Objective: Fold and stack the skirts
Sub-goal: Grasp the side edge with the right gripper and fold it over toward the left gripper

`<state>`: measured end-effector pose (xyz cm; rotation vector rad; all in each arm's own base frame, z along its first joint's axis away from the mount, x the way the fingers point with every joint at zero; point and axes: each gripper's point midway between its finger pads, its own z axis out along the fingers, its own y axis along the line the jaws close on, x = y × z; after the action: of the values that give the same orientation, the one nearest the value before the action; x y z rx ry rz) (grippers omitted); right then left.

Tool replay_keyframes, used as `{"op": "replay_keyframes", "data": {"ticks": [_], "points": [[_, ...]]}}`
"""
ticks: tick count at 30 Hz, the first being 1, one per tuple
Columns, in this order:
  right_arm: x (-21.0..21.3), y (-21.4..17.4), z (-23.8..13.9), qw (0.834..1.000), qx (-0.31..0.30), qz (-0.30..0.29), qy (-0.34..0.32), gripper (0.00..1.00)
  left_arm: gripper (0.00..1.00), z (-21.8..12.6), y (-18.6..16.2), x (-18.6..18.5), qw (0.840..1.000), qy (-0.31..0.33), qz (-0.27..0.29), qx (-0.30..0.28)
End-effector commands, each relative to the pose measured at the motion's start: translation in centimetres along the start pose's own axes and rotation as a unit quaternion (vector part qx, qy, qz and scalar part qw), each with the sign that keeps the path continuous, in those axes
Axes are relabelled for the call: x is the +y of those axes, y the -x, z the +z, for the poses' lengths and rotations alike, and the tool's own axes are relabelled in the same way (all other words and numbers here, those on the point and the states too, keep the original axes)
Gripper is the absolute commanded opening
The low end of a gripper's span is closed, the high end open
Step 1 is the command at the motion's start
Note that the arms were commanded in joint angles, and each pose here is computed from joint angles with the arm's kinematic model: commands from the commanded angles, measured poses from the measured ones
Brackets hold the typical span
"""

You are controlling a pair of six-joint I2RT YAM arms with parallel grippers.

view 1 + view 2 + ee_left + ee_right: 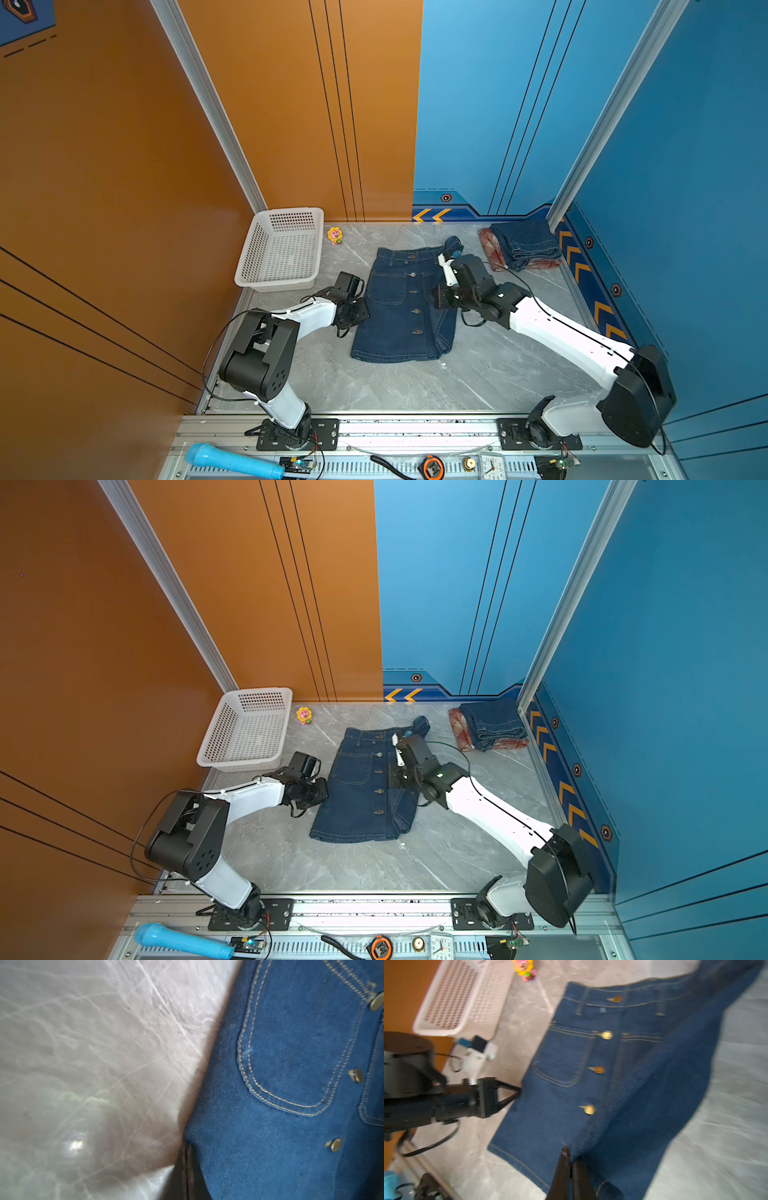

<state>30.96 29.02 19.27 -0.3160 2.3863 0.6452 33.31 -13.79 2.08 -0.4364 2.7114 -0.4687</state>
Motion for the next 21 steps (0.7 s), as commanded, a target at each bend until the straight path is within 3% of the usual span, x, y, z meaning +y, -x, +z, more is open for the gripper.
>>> {"op": "replay_keyframes", "data": {"ticks": [1, 4, 6, 7, 9, 12, 15, 21], "points": [[7.6, -1.2, 3.0, 0.997, 0.021, -0.041, 0.063, 0.0, 0.0, 1.6, -4.2, 3.6, 0.997, 0.043, -0.022, 0.063], [12.3, -3.3, 5.0, 0.99, 0.064, -0.062, 0.113, 0.0, 0.0, 1.4, -4.2, 3.9, 0.997, 0.038, -0.026, 0.057], [13.2, -3.7, 4.9, 0.988, 0.065, -0.074, 0.121, 0.0, 0.0, 1.2, -4.4, 4.1, 0.997, 0.038, -0.028, 0.057], [13.1, -3.5, 4.6, 0.988, 0.061, -0.075, 0.119, 0.14, 0.0, 1.1, -4.5, 4.2, 0.997, 0.038, -0.029, 0.056], [11.8, -2.6, 3.8, 0.991, 0.046, -0.065, 0.105, 0.5, 0.0, 1.2, -4.0, 3.7, 0.998, 0.026, -0.026, 0.045], [7.9, -0.9, 2.7, 0.998, 0.014, -0.038, 0.056, 0.78, 0.0, 1.5, -4.2, 3.3, 0.998, 0.021, -0.022, 0.051], [2.6, 0.8, 1.7, 1.0, -0.012, 0.015, 0.003, 0.84, 0.0, 1.8, -4.5, 2.6, 0.998, 0.019, -0.011, 0.057], [-8.7, 3.5, 0.4, 0.988, -0.05, 0.099, -0.104, 0.84, 0.0, 2.8, -5.9, -0.8, 0.997, 0.005, 0.033, 0.074]]}}
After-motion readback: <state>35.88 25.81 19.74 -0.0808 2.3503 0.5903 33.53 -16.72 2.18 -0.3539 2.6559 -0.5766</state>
